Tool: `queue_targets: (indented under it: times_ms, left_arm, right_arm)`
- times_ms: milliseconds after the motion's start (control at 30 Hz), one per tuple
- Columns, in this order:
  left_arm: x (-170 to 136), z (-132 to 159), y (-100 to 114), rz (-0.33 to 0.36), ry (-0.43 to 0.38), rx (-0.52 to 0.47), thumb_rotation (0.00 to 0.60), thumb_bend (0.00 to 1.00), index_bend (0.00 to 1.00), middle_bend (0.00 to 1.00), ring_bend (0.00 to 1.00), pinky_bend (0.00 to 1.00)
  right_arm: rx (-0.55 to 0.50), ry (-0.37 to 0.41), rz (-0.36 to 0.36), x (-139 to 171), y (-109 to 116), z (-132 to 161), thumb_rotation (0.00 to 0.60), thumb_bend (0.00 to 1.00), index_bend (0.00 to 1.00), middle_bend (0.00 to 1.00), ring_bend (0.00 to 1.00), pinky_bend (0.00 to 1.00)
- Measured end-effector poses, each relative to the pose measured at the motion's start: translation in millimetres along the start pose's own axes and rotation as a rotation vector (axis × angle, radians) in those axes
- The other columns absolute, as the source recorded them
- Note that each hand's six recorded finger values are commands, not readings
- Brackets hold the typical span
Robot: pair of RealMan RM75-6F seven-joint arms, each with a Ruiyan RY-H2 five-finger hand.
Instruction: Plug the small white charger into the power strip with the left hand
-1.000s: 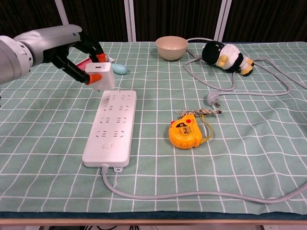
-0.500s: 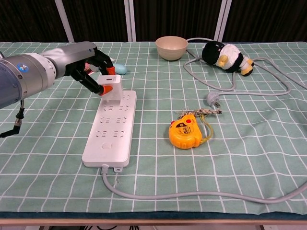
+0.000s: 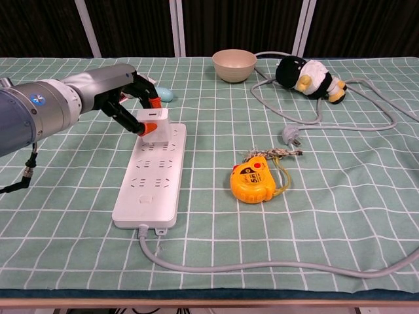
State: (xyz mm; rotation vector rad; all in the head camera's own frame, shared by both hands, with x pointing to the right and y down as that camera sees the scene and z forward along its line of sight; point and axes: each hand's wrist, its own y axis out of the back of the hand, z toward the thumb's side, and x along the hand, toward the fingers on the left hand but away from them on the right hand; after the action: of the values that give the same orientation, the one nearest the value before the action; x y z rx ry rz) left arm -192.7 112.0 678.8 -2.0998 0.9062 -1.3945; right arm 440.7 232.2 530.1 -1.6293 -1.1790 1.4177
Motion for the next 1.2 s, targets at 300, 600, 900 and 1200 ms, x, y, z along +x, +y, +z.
queue_targets:
  times_ms: [300,600,900,1200]
  left_arm:
    - [-0.2,-0.4,-1.8,-0.006,-0.001,-0.008,0.6,0.44,0.63,0.61,0.15,0.09]
    - [0.4,-2.0,-7.8,-0.018,0.003,-0.007,0.6,0.44,0.63,0.61,0.15,0.09]
    - [1.7,-8.0,-10.8,-0.021,0.015,-0.009,0.6,0.44,0.63,0.61,0.15,0.09]
    - [4.4,-15.5,-14.9,-0.026,0.022,-0.01,0.6,0.44,0.63,0.62,0.15,0.09]
  right_arm:
    - [0.001,0.001,0.0,0.1,-0.2,0.2,0.6,0.35,0.08,0.0,0.0,0.0]
    - [0.0,-0.001,0.001,0.2,-0.3,-0.1,0.6,0.35,0.08,0.0,0.0,0.0]
    - [-0.002,-0.002,0.001,0.1,-0.2,-0.2,0.6,0.35,0.07,0.0,0.0,0.0]
    - [-0.002,0.0,-0.001,0.1,-0.3,0.2,0.6,0.35,0.07,0.0,0.0,0.0]
